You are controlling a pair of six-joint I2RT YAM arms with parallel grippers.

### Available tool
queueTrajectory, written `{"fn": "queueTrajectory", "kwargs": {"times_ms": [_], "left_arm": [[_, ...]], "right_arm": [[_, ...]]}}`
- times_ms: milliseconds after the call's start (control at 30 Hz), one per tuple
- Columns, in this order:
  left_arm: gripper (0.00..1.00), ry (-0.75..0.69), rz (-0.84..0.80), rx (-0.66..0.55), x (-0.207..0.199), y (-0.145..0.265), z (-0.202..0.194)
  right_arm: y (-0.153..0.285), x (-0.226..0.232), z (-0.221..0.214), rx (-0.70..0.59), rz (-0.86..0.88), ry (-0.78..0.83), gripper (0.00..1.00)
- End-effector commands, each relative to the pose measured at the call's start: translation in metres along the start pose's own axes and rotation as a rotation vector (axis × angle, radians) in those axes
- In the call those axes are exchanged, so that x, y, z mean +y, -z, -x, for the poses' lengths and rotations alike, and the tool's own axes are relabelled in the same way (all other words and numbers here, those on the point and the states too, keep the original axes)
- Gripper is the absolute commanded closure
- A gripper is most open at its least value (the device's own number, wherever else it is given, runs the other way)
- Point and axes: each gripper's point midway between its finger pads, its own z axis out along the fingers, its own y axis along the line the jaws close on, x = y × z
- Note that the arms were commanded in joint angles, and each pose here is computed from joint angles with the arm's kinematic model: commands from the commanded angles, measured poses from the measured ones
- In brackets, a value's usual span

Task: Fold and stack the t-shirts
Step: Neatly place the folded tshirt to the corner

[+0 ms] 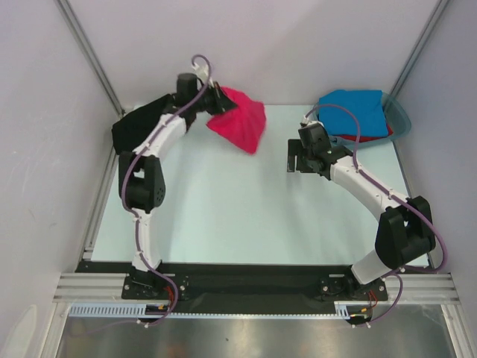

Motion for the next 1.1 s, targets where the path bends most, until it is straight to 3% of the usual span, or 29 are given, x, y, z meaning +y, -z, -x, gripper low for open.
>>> {"fn": "queueTrajectory", "kwargs": {"times_ms": [0, 167, 200, 300, 600, 833, 900, 933, 967, 1000, 1033, 1067], "left_arm": [[1.0, -0.076, 0.132, -0.097, 0.037, 0.039, 0.069], [1.0, -0.064, 0.28, -0.221, 0.106, 0.098, 0.136], [1.0, -0.045, 0.344, -0.254, 0.135, 0.124, 0.148], [1.0, 0.009, 0.428, -0.312, 0.182, 0.169, 0.163], [1.0, 0.129, 0.662, -0.343, 0.292, 0.255, 0.135], [0.99, 0.112, 0.834, -0.352, 0.327, 0.281, 0.122], [0.85, 0.115, 0.807, -0.331, 0.328, 0.276, 0.121], [0.46, 0.133, 0.812, -0.31, 0.338, 0.272, 0.113], [0.36, 0.15, 0.831, -0.305, 0.337, 0.276, 0.116], [0.15, 0.16, 0.843, -0.299, 0.339, 0.276, 0.114], [0.0, 0.163, 0.842, -0.296, 0.339, 0.276, 0.112], [0.0, 0.162, 0.839, -0.296, 0.336, 0.276, 0.113]], "right_arm": [[0.008, 0.001, 0.011, -0.041, 0.02, -0.01, 0.21], [0.001, 0.002, 0.009, -0.029, 0.025, -0.011, 0.22], [0.0, 0.003, 0.009, -0.024, 0.024, -0.01, 0.21], [-0.006, 0.004, 0.008, -0.015, 0.03, -0.011, 0.21], [-0.023, 0.01, 0.002, 0.034, 0.036, -0.01, 0.22], [-0.024, 0.01, 0.0, 0.043, 0.035, -0.011, 0.22], [-0.022, 0.01, -0.001, 0.044, 0.039, -0.012, 0.22], [-0.023, 0.01, -0.001, 0.045, 0.04, -0.014, 0.22], [-0.023, 0.011, -0.001, 0.046, 0.04, -0.011, 0.22], [-0.023, 0.01, 0.0, 0.044, 0.038, -0.013, 0.22], [-0.023, 0.01, -0.001, 0.047, 0.037, -0.013, 0.22], [-0.023, 0.01, -0.001, 0.047, 0.037, -0.013, 0.22]]}}
